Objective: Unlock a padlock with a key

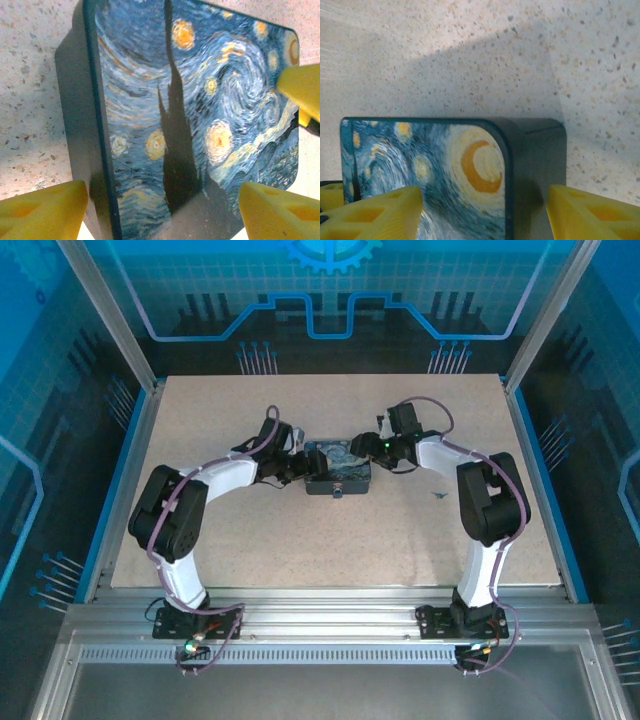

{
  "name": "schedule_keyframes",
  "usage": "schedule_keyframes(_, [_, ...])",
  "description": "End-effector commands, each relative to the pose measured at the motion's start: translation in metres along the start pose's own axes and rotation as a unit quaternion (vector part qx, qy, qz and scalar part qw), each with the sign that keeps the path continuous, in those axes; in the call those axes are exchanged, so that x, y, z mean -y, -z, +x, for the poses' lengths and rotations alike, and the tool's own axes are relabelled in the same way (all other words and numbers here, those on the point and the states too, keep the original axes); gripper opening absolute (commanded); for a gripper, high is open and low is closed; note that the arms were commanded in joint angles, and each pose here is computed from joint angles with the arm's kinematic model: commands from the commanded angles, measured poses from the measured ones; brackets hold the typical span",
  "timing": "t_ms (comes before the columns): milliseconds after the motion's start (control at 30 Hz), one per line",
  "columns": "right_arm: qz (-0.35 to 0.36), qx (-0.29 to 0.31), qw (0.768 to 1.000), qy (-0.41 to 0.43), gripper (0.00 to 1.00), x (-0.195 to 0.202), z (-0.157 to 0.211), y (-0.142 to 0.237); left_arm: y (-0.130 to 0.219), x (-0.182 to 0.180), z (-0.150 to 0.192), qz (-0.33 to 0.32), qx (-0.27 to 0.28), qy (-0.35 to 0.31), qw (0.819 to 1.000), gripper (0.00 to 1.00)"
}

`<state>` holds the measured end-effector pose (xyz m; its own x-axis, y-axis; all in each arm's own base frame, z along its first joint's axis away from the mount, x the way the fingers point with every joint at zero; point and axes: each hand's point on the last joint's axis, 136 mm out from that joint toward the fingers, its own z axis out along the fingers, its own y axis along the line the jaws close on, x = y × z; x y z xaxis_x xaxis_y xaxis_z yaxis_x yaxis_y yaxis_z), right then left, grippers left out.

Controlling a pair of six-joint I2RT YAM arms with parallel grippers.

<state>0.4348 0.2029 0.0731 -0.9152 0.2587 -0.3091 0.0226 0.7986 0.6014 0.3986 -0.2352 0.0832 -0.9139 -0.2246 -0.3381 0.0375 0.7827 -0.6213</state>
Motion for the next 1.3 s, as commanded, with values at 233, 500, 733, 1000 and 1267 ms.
schedule_keyframes(233, [0.112, 0.027, 0.993, -0.005, 0.69, 0.036, -0.001, 0.066, 0.039, 0.004, -0.010, -0.030, 0.052, -0.018, 0.998, 0.81])
schedule_keyframes(500, [0.241, 0.028, 0.965, -0.103, 0.64, 0.115, 0.024, 0.129, 0.061, 0.023, 0.022, -0.010, 0.047, -0.036, 0.998, 0.80])
schedule_keyframes(733, [0.288, 0.022, 0.944, -0.163, 0.53, 0.173, 0.050, 0.152, 0.054, 0.051, 0.071, 0.005, 0.023, -0.061, 0.998, 0.79])
schedule_keyframes(1000, [0.293, -0.003, 0.938, -0.185, 0.42, 0.194, 0.058, 0.138, 0.028, 0.076, 0.115, 0.021, -0.016, -0.077, 0.997, 0.79])
schedule_keyframes(1267, [0.285, -0.013, 0.938, -0.200, 0.35, 0.203, 0.055, 0.123, 0.018, 0.082, 0.123, 0.026, -0.028, -0.078, 0.996, 0.79])
